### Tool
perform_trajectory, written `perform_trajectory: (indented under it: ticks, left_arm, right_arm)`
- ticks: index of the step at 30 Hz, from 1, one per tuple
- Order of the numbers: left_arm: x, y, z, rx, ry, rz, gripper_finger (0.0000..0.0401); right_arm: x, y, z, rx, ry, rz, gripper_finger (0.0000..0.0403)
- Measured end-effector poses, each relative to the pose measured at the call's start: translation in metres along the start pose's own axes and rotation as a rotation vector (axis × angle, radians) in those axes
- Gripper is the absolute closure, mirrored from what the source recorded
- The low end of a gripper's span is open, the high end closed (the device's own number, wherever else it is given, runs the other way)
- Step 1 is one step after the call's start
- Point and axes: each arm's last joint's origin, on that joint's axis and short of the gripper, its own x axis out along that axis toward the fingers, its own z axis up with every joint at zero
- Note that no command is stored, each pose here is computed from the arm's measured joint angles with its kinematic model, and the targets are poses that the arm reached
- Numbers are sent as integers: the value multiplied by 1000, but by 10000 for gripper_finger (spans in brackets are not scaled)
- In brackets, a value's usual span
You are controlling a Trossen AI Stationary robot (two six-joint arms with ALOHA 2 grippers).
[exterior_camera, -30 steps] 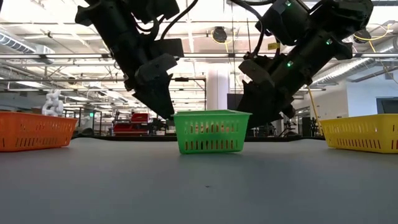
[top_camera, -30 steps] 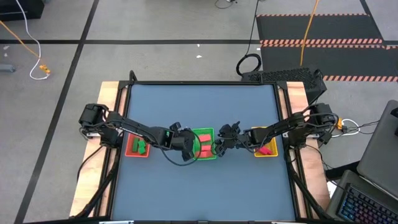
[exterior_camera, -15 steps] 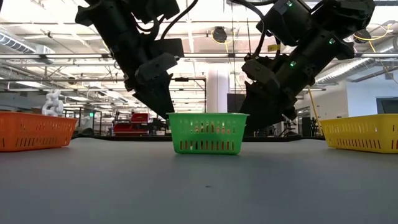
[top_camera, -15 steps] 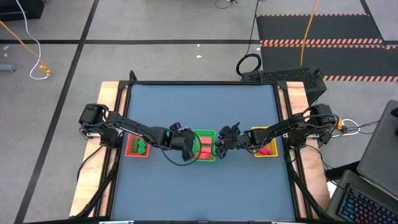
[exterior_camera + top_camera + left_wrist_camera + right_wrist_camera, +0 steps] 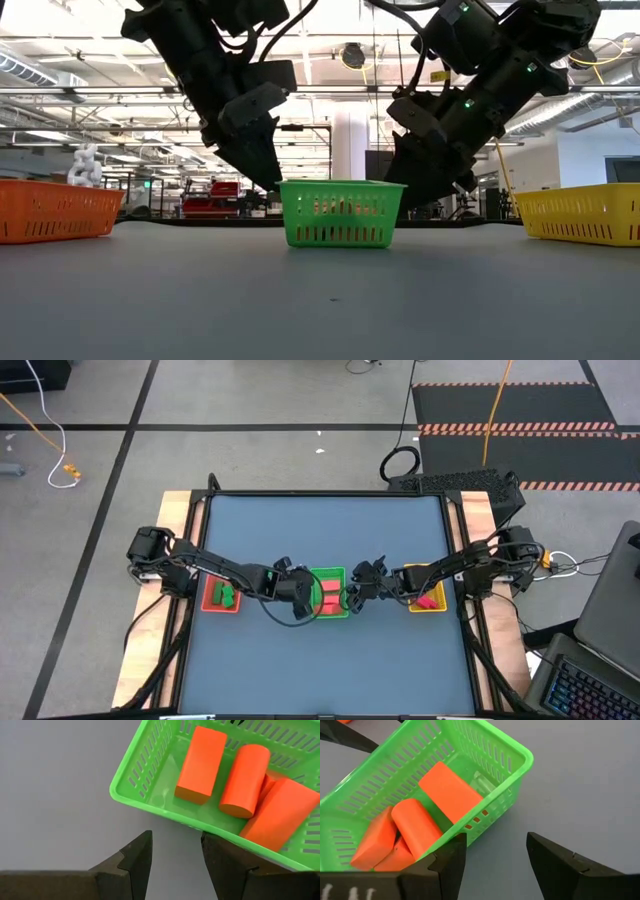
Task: Sort & place blocks by color
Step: Adjust the green bin
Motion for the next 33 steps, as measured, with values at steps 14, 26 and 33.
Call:
perform_trajectory:
  ticks: [14,26,33]
  left_arm:
    - [0,-1,0,27,14,-28,226]
    - [0,0,-1,30,22,-24,226]
    - [0,0,-1,27,21,-25,226]
  right_arm:
    - [0,0,0,-5,3,3,198]
    - [0,0,-3,10,52,27,153]
    - [0,-2,-2,3,28,-12,153]
